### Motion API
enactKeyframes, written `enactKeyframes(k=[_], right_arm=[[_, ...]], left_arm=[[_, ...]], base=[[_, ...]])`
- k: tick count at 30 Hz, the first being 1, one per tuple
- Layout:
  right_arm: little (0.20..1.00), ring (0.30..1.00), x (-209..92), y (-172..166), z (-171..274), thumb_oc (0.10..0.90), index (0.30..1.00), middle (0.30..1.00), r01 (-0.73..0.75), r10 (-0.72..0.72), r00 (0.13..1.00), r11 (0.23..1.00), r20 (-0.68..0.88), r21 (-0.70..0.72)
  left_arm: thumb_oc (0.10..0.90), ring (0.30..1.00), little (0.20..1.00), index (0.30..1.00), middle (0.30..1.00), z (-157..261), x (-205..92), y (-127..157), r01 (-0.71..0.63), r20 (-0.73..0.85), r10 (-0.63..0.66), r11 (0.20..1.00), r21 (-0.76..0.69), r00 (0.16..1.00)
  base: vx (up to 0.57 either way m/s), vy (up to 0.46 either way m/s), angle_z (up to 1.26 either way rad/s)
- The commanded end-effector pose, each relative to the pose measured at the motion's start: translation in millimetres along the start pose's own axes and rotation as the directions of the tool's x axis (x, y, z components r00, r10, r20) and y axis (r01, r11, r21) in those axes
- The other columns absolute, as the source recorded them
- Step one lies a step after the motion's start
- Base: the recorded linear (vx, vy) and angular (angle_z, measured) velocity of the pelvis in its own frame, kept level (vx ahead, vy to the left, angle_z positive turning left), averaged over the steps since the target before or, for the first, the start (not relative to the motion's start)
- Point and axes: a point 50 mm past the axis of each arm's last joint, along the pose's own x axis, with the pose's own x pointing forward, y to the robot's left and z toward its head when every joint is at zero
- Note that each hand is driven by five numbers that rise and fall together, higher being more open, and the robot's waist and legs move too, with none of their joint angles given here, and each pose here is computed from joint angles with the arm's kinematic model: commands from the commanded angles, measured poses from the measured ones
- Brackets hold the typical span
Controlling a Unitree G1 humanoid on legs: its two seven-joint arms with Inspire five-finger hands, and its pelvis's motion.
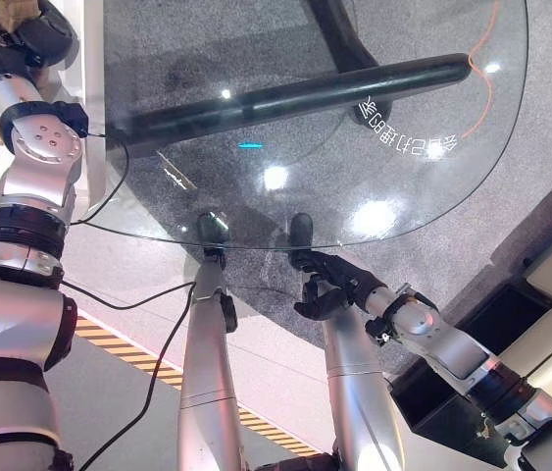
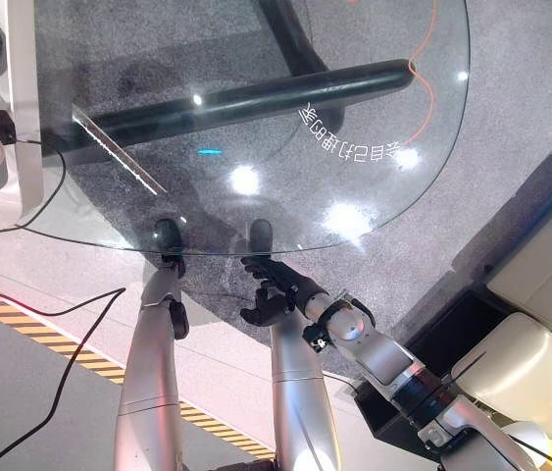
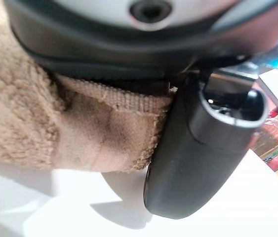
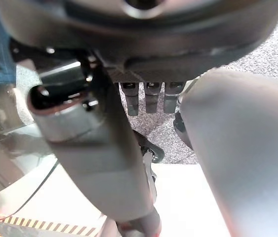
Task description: Wipe the table with a cloth and put it in the basket.
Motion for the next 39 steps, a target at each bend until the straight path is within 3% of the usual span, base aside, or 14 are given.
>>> enactKeyframes(k=[1,11,19,30,39], right_arm=[[0.900,0.900,-7,18,0,0.800,0.900,0.900,-0.059,0.058,0.998,0.997,0.018,0.054],[0.900,0.900,-11,17,-2,0.800,0.900,0.900,-0.052,0.051,0.999,0.997,0.015,0.058],[0.900,0.900,-20,22,-10,0.800,0.900,0.900,-0.048,0.047,0.999,0.997,0.013,0.061],[0.900,0.900,-31,27,-14,0.800,0.900,0.900,-0.011,0.010,1.000,0.998,0.022,0.059],[0.900,0.900,-37,33,-30,0.800,0.900,0.900,-0.008,0.008,1.000,0.997,-0.002,0.078]], left_arm=[[0.800,0.900,0.900,0.900,0.900,-44,-12,9,0.047,-0.151,-0.034,0.995,0.084,0.988],[0.800,0.900,0.900,0.900,0.900,-55,-25,11,0.017,-0.143,-0.007,0.997,0.070,0.990],[0.800,0.900,0.900,0.900,0.900,-53,-38,16,-0.037,-0.024,0.038,0.999,0.028,0.999],[0.800,0.900,0.900,0.900,0.900,-73,-60,48,-0.173,-0.070,0.166,0.978,-0.115,0.984],[0.800,0.900,0.900,0.900,0.900,-78,-71,61,-0.183,-0.057,0.175,0.962,-0.203,0.983]], base=[[0.00,0.000,0.00],[0.00,-0.003,0.00],[0.00,-0.005,0.00],[-0.03,-0.054,0.04],[-0.04,-0.076,0.01]])
